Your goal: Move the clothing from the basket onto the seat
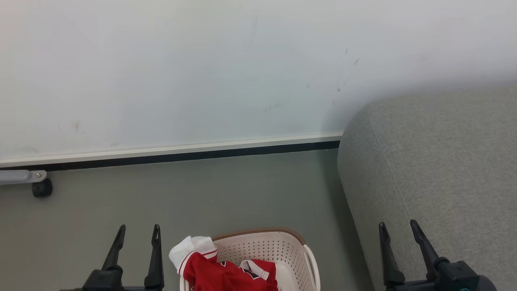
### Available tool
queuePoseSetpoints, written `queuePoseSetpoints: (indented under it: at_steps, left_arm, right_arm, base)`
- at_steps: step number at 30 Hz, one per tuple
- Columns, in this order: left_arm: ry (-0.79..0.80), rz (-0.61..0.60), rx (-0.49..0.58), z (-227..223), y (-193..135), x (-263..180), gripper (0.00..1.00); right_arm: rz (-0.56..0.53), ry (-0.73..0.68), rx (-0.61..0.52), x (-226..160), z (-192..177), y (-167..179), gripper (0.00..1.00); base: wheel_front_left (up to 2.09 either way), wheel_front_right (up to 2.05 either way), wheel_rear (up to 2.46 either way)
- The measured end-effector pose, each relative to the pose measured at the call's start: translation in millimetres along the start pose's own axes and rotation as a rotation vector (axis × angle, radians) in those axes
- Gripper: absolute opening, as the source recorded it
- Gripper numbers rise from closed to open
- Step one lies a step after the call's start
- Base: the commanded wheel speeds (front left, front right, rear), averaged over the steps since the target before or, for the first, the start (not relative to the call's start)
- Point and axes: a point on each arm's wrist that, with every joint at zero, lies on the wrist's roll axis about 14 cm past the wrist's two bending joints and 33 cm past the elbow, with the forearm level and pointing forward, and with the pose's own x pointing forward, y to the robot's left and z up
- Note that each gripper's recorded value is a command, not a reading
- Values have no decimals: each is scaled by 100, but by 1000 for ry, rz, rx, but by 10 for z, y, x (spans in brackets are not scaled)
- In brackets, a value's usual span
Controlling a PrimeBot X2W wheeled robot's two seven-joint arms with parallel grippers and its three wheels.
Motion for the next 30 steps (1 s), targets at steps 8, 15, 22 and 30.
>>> queuePoseSetpoints:
  at_steps: [8,15,22,30]
  left_arm:
    - [2,3,-3,-6,12,-1,100]
    - [9,5,-3,-32,16,-2,100]
    - [43,-7,-2,-146,6,24,100]
    - [141,-71,33,-479,-88,141,100]
  right_arm:
    - [-5,1,-1,3,-4,-18,100]
    - [-6,11,3,-2,-36,-17,100]
    - [-13,29,5,26,-98,-38,100]
    - [-16,49,-3,198,-194,-59,100]
  base:
    - [0,0,0]
    - [0,0,0]
    - [0,0,0]
    - [0,0,0]
